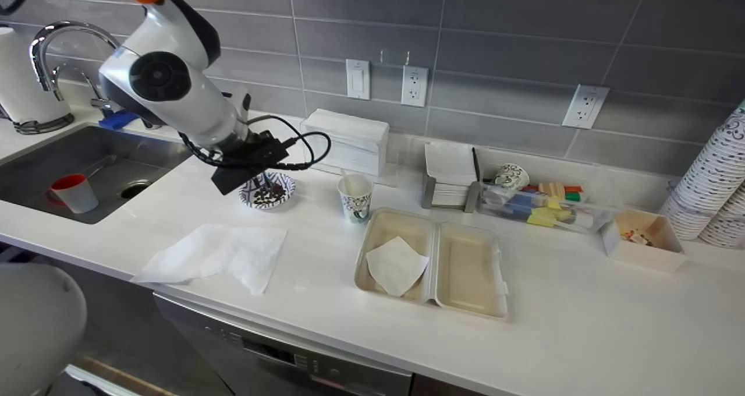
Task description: Use the spoon to transfer some contents from the plate into the cup
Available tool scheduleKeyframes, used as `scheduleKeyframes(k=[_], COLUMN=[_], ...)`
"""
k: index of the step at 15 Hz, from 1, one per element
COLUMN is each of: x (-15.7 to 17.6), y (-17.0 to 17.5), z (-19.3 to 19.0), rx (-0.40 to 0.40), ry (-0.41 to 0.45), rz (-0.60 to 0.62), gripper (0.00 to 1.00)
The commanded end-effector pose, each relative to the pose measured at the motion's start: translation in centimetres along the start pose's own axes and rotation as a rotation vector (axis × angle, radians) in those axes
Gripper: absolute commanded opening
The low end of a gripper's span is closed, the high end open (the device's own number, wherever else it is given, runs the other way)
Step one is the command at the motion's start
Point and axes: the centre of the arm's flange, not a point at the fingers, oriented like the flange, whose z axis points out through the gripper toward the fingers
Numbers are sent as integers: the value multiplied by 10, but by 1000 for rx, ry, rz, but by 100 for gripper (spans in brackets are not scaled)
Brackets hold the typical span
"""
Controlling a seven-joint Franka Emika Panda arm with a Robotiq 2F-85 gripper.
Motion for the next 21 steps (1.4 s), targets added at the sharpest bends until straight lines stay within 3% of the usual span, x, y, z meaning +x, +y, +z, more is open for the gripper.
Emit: scheduleKeyframes(k=[1,5,6,7,13,14,21], x=[8,26,29,58,49,49,48], y=[-66,-76,-77,-30,-47,-47,-52], z=[7,7,5,-39,-22,-22,22], rx=[-86,-146,-128,-116,-104,-105,-129], ry=[-12,-165,-222,-130,-206,-205,-331], rz=[-126,-157,-131,-128,-130,-129,-244], gripper=[2,2,2,8,8,2,2])
